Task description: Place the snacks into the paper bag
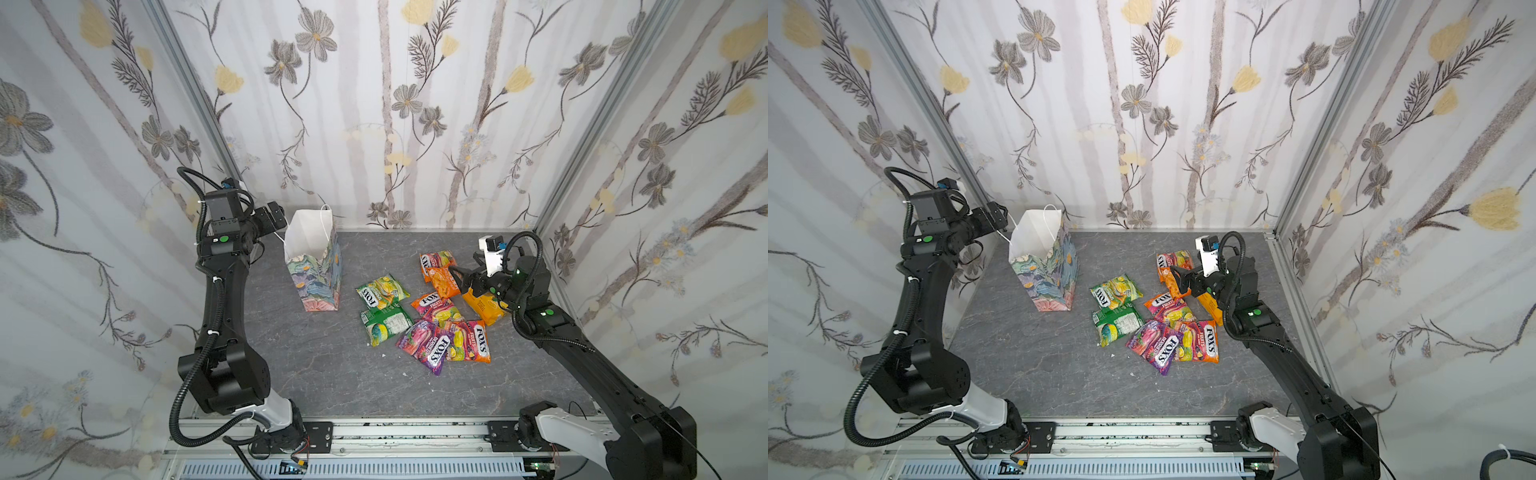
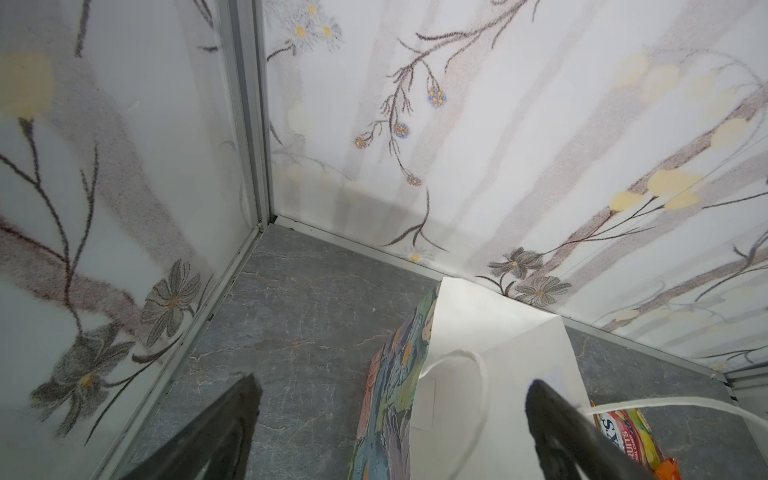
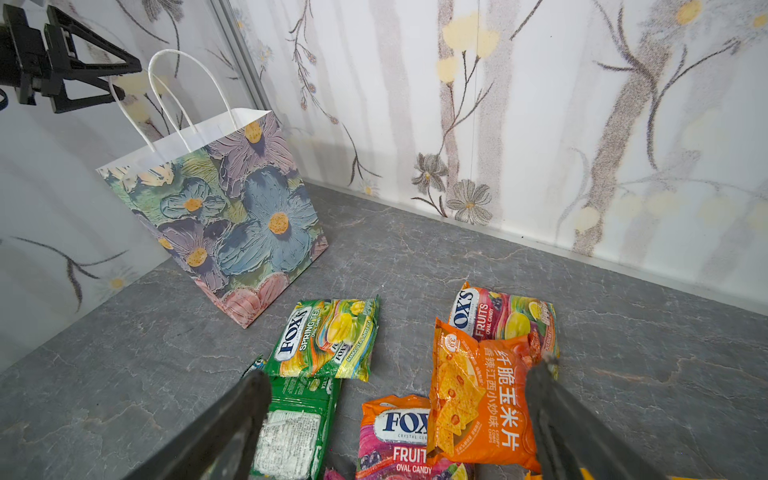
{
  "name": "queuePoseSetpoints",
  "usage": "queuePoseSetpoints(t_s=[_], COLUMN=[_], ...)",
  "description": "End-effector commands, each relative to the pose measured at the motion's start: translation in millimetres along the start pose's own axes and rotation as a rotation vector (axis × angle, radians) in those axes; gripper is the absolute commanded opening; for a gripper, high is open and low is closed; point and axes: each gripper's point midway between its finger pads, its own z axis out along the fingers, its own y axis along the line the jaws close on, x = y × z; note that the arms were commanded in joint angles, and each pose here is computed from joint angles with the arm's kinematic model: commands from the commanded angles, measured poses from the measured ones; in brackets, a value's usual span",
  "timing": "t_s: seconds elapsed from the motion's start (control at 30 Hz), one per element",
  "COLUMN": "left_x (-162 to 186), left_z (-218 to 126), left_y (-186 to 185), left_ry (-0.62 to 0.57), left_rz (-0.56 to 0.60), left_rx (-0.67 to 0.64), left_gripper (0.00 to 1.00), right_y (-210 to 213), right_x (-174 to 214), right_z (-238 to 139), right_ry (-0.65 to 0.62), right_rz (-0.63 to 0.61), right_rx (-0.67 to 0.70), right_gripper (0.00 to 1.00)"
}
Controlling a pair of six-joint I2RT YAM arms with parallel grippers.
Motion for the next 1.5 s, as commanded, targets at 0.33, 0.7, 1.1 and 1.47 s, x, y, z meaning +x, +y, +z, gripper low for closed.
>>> queuePoseSetpoints(t_s=[0.33, 0.7, 1.1, 1.47], left_x=[17, 25, 30, 39], left_z=[-7, -4, 0, -8], left_y=[-16, -14, -16, -41], left_ry=[0.032, 0.034, 0.051, 0.093], left_rz=[0.036, 0.051, 0.037, -0.009], left_rx=[0.072, 0.068, 0.089, 0.235], left_gripper=[0.98, 0.83, 0.29, 0.0], right_y=[2, 1, -4, -7], right_x=[-8, -11, -12, -10], right_z=[2, 0, -2, 2], right_ry=[-0.032, -0.038, -0.053, -0.041], right_rz=[0.01, 0.021, 0.024, 0.015], right_rx=[-0.017, -0.004, 0.028, 0.036], right_gripper=[0.94, 0.92, 0.85, 0.86])
